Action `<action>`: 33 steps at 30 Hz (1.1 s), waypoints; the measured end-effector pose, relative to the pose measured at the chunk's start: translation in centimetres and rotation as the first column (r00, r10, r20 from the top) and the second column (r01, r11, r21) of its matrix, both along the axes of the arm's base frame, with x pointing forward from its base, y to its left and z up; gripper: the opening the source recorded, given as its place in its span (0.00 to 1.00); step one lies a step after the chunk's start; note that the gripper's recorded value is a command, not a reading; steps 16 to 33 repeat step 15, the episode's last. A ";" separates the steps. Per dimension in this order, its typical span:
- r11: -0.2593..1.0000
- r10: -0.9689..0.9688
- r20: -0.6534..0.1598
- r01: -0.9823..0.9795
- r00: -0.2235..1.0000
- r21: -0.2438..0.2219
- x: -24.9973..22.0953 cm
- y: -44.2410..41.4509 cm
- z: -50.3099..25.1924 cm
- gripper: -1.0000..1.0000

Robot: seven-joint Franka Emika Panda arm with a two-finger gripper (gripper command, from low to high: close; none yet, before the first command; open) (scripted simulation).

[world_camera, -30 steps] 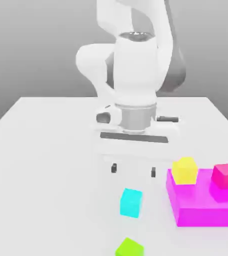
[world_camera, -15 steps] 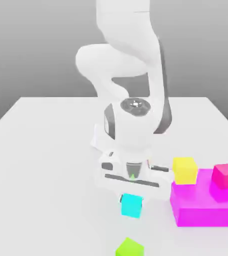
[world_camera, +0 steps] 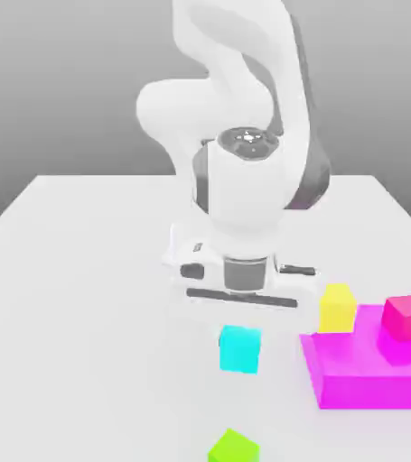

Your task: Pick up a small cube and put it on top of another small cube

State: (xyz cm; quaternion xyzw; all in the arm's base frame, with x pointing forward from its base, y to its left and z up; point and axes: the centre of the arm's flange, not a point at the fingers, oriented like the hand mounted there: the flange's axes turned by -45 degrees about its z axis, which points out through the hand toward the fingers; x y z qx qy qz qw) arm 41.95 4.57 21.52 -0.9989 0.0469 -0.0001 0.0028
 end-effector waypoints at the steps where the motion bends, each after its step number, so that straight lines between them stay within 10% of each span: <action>1: 0.999 0.034 0.000 -0.034 0.999 0.000 1.1 -0.1 0.3 0.00; 11: 0.964 0.266 0.000 -0.266 0.964 -0.005 8.9 -1.0 -1.5 0.00; 12: 0.964 0.267 0.000 -0.267 0.964 -0.005 8.9 -1.0 -2.8 1.00; 33: 0.964 0.267 0.000 -0.267 0.964 -0.005 8.9 -1.0 -2.8 1.00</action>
